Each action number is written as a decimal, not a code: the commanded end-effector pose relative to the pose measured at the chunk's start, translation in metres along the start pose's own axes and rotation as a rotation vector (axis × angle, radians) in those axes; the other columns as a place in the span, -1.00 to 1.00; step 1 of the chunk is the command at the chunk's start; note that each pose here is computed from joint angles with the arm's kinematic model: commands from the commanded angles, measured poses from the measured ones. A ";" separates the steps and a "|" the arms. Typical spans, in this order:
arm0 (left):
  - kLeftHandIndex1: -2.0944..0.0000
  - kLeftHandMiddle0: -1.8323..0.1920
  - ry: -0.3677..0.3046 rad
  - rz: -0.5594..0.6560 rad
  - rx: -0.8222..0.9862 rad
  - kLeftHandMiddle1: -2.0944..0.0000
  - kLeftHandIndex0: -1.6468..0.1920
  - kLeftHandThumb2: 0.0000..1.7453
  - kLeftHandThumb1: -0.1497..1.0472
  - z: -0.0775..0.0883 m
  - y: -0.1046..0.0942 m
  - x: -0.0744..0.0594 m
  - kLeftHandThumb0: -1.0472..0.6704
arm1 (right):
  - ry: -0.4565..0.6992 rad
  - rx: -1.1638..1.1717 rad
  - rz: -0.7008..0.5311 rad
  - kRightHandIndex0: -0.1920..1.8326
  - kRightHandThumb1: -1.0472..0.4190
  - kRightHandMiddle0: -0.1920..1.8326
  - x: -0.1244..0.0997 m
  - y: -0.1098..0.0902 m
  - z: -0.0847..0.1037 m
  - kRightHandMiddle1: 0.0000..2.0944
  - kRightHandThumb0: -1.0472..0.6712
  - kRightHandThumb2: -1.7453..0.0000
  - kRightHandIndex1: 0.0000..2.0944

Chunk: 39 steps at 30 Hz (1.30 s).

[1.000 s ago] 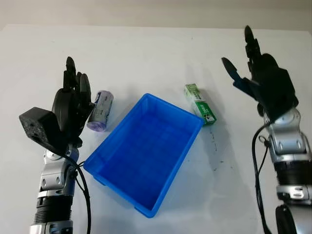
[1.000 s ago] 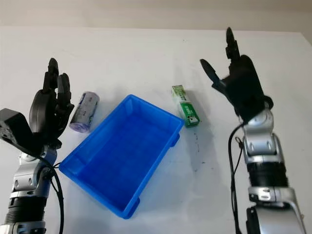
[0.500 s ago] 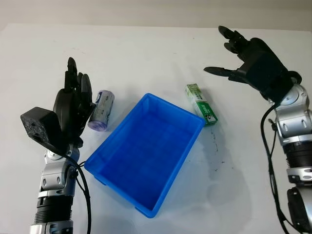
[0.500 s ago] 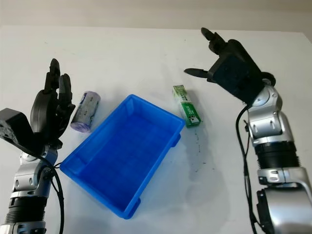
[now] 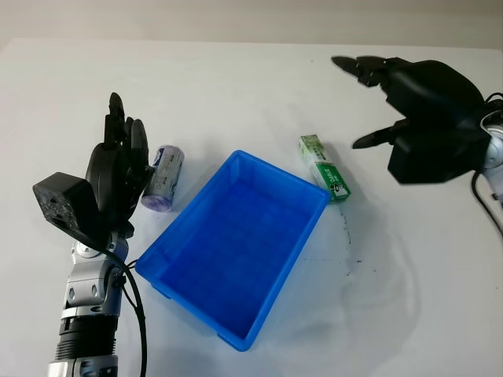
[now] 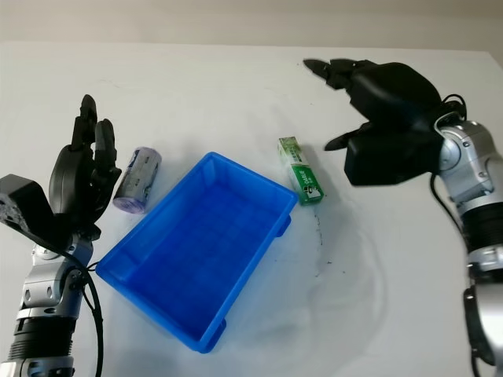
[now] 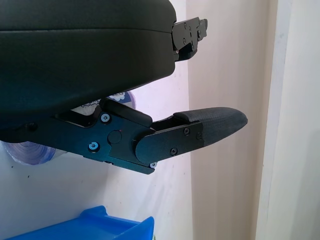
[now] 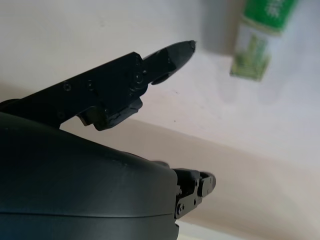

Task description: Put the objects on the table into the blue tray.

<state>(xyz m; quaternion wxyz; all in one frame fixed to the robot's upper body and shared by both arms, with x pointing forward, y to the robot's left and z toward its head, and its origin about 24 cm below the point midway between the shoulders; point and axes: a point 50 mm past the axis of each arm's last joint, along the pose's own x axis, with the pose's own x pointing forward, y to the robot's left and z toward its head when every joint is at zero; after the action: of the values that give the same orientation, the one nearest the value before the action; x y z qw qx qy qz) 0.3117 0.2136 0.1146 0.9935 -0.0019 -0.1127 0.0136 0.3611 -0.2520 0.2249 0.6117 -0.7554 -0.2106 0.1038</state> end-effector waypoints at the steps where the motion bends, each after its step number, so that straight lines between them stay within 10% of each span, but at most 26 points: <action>1: 1.00 1.00 0.000 -0.004 -0.001 1.00 1.00 -0.28 1.00 0.000 0.001 0.000 -0.64 | -0.030 -0.091 -0.013 -0.59 -0.67 -0.63 -0.001 -0.008 -0.004 -0.91 -0.12 0.94 -0.87; 39: 1.00 1.00 0.032 -0.016 0.000 1.00 1.00 -0.27 1.00 -0.005 -0.005 0.003 -0.65 | -0.453 -0.401 -0.121 -0.31 -0.75 -0.42 0.003 0.020 0.015 -0.76 0.02 0.94 -0.77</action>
<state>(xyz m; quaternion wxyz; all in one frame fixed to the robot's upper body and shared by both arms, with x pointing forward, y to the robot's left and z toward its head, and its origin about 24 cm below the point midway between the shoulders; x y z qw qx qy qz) 0.3144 0.2106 0.1083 0.9955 -0.0001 -0.0943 0.0079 0.3618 -0.2414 0.2000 0.3965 -0.8063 -0.3968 0.1877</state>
